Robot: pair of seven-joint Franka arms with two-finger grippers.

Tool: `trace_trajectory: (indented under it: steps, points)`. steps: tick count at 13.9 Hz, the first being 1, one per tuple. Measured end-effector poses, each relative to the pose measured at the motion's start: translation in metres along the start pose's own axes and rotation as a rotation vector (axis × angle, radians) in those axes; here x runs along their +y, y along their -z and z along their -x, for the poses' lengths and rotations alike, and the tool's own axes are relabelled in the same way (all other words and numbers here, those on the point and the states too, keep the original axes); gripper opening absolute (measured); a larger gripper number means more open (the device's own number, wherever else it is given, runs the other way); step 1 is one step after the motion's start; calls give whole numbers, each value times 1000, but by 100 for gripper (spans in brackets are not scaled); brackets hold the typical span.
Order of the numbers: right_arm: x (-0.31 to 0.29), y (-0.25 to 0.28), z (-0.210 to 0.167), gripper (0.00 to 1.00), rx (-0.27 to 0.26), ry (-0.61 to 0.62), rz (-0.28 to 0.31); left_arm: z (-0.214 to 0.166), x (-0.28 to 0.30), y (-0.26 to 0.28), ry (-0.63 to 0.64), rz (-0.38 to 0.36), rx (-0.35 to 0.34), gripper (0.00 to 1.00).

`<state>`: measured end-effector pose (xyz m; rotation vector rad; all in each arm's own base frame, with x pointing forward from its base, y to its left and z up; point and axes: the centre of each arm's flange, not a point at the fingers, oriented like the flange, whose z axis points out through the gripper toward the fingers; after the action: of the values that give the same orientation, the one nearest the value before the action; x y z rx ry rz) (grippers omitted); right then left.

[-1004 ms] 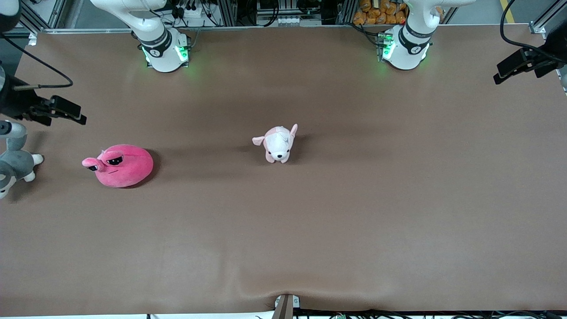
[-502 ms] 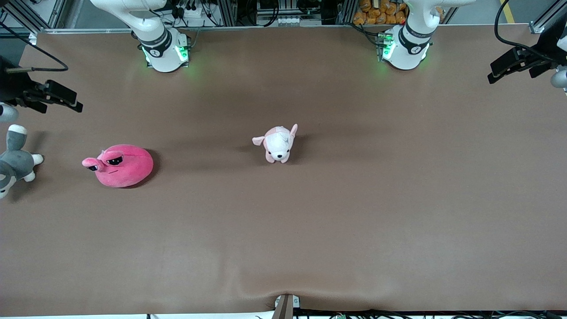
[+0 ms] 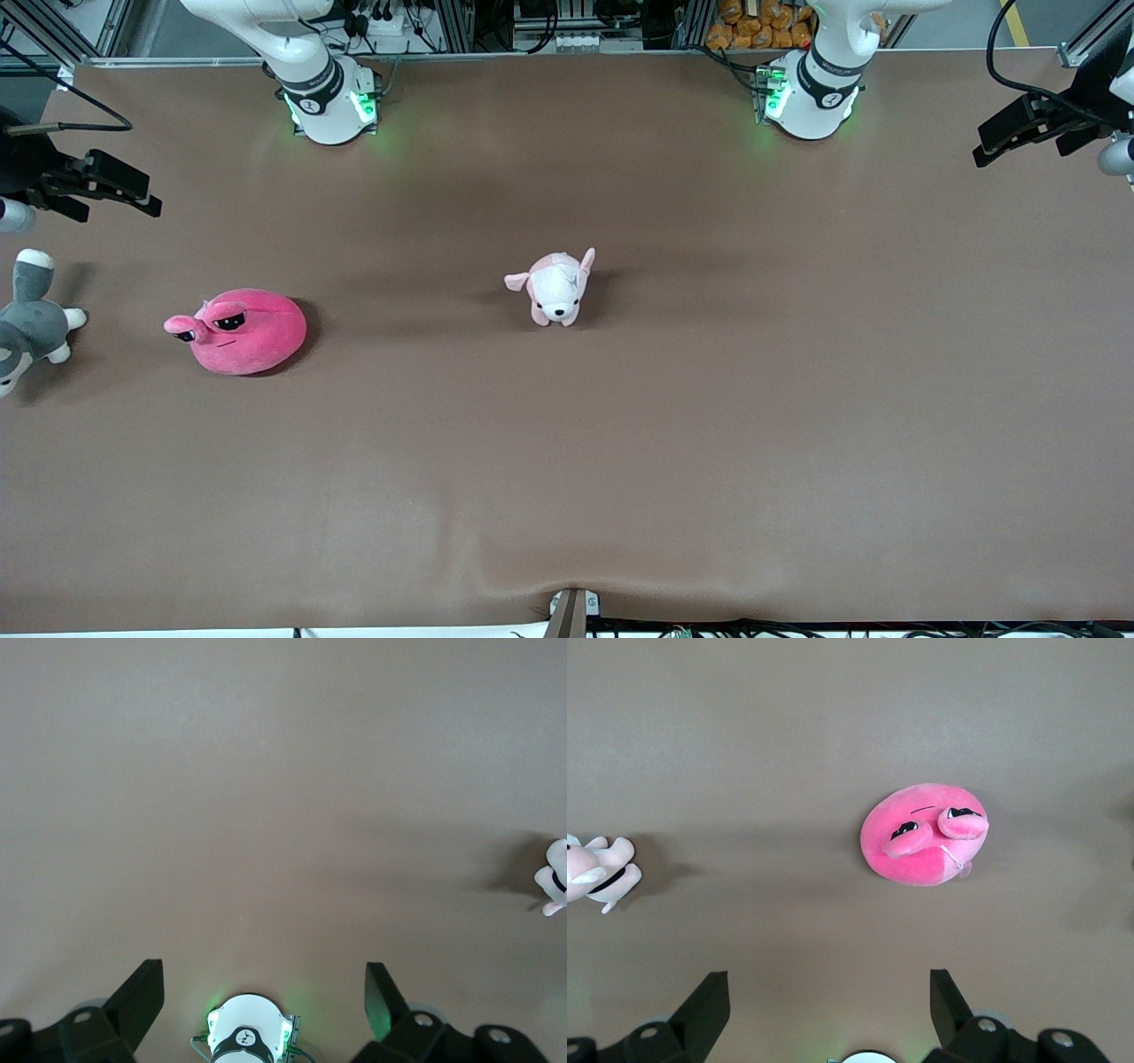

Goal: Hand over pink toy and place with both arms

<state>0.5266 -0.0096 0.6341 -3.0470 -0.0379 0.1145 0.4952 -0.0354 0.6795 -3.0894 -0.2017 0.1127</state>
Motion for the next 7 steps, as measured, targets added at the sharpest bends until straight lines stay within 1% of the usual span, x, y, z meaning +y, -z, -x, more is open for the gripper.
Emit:
trace_trajectory:
  steps: [7]
  points:
    - [5, 0, 0, 100, -3, 5, 29, 0, 0, 1, 0, 0, 3, 100]
